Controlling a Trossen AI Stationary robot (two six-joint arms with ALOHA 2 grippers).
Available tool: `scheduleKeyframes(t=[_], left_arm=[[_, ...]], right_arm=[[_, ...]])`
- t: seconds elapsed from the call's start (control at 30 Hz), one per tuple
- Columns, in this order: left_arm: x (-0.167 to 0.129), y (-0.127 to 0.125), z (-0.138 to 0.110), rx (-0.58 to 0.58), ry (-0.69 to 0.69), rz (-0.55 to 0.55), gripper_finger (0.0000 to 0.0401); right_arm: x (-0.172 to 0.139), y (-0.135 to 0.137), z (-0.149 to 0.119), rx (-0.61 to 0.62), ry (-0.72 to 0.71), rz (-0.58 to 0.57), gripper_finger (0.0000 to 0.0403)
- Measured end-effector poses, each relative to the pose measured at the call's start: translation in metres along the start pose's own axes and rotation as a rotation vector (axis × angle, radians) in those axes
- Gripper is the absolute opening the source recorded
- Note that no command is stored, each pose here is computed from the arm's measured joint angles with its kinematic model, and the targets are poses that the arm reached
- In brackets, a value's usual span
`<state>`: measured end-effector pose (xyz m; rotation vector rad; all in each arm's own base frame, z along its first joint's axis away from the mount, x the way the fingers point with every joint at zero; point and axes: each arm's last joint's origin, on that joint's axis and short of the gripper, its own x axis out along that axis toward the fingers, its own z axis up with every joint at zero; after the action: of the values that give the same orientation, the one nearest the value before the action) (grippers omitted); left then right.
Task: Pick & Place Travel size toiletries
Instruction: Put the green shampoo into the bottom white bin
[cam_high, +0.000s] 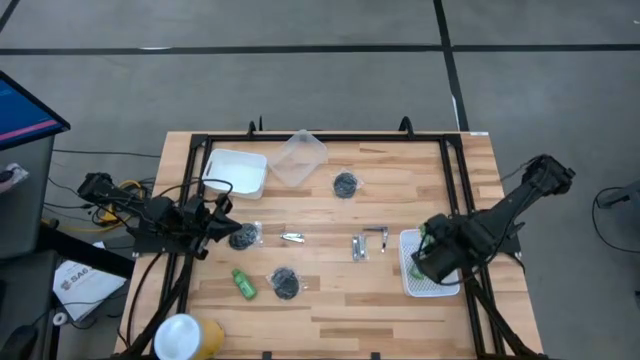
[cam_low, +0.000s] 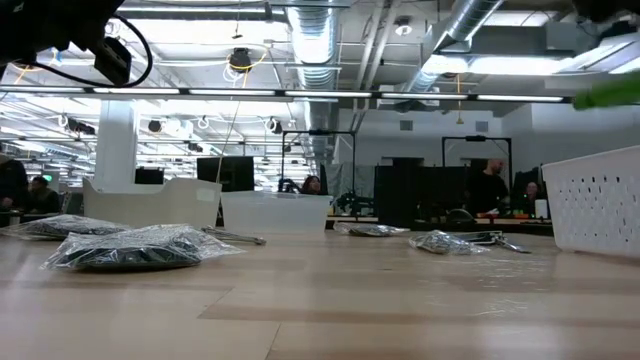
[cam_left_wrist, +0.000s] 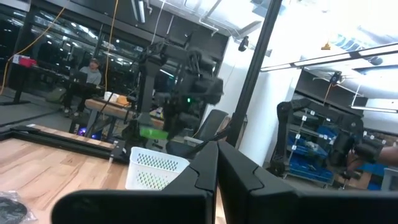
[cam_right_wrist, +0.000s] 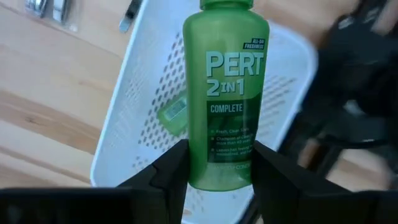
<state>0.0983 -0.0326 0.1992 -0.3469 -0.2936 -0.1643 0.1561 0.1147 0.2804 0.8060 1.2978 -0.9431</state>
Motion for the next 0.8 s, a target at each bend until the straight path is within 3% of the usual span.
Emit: scheduleKeyframes(t=[0.2,0.37,0.8], left_arm=[[0.0,0.0,0.001,-0.002,-0.012,0.02,0.0001],[0.0,0.001,0.001,-0.002,-0.019,0.042,0.0001],[0.0,0.001,0.002,-0.004,-0.025,0.04,0.0001]], right_arm=[[0.039,0.011,-0.007,0.034,0.059,0.06,0.014],[0.067,0.012,-0.007,0.042,0.107,0.003,0.015],[0.081,0.01,-0.004,0.08,0.137,-0.025,0.0193]])
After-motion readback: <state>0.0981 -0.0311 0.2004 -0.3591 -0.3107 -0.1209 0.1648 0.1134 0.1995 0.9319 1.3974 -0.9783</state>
